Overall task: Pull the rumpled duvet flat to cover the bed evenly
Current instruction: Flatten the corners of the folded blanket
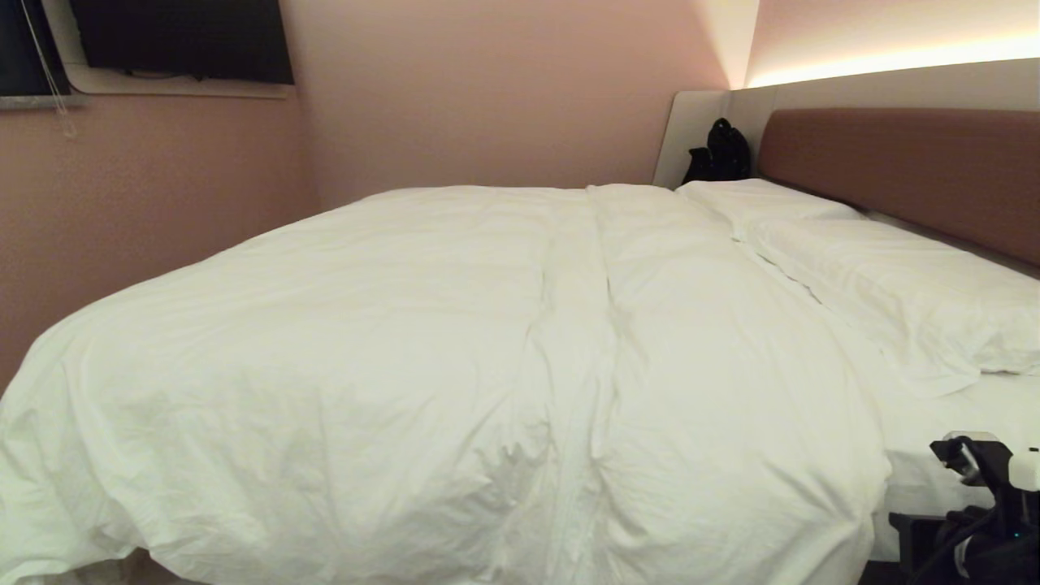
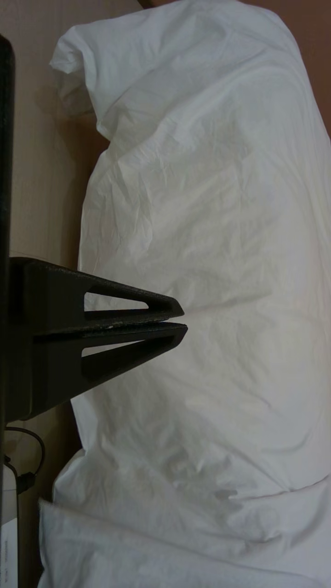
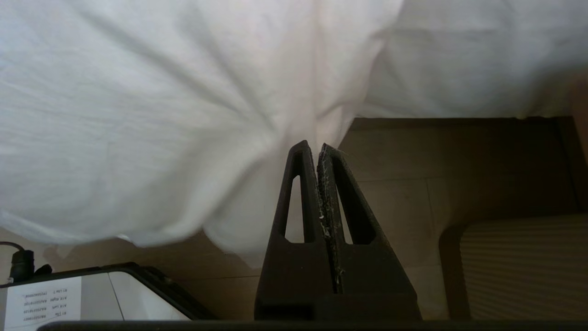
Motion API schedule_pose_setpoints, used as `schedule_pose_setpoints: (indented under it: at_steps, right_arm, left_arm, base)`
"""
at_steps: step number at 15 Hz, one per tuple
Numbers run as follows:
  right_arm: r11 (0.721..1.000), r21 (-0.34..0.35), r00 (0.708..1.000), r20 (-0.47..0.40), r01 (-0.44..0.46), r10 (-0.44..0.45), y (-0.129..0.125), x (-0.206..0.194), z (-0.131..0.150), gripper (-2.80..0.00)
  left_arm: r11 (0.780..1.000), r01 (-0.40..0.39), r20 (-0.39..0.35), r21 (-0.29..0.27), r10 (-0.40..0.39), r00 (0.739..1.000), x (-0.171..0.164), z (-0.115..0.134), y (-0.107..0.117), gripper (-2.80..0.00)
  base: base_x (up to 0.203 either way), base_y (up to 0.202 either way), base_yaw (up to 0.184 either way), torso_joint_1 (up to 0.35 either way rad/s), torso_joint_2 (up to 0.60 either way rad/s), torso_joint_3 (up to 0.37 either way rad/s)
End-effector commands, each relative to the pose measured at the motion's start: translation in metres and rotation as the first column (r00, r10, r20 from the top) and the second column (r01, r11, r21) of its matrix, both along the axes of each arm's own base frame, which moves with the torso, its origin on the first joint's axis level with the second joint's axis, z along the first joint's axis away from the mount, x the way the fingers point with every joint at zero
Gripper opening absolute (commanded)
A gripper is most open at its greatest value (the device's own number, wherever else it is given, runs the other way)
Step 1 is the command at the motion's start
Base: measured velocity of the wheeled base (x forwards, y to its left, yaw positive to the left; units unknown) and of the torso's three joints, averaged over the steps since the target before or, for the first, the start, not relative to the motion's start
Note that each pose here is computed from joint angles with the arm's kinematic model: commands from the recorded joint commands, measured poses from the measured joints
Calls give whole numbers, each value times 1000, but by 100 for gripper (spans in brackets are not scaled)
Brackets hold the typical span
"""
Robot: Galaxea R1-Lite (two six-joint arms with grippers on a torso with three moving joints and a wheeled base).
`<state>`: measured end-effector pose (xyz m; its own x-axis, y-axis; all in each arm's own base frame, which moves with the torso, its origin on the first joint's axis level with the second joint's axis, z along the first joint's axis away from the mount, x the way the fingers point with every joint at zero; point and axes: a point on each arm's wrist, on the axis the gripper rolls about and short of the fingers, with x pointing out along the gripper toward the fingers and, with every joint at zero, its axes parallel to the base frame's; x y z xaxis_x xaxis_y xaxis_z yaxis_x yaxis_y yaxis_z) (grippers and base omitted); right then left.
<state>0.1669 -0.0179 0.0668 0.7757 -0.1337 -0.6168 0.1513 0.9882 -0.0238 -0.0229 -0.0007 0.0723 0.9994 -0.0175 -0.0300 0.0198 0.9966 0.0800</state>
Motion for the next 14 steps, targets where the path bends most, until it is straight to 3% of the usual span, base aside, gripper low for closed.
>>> schedule_pose_setpoints:
  at_steps: [1, 8, 12, 14]
  right_arm:
    - [1000, -1, 1000, 12, 9, -9, -1, -4, 1, -280]
    - [1000, -4, 999, 40, 7, -7, -1, -8, 6, -280]
    - [1000, -9, 995, 102, 4, -3, -1, 0, 17, -280]
    - [1000, -18, 981, 192, 3, 1, -1, 5, 39, -280]
  left_arm:
    - [1000, -1, -1, 0, 1, 1000, 0, 0, 0, -280]
    - [1000, -1, -1, 0, 1, 1000, 0, 0, 0, -280]
    - [1000, -1, -1, 0, 1, 1000, 0, 0, 0, -280]
    - [1000, -1, -1, 0, 1, 1000, 0, 0, 0, -280]
  base:
    - [0, 0, 0, 0, 0, 0]
    - [0, 0, 0, 0, 0, 0]
    - [0, 0, 0, 0, 0, 0]
    - [0, 0, 0, 0, 0, 0]
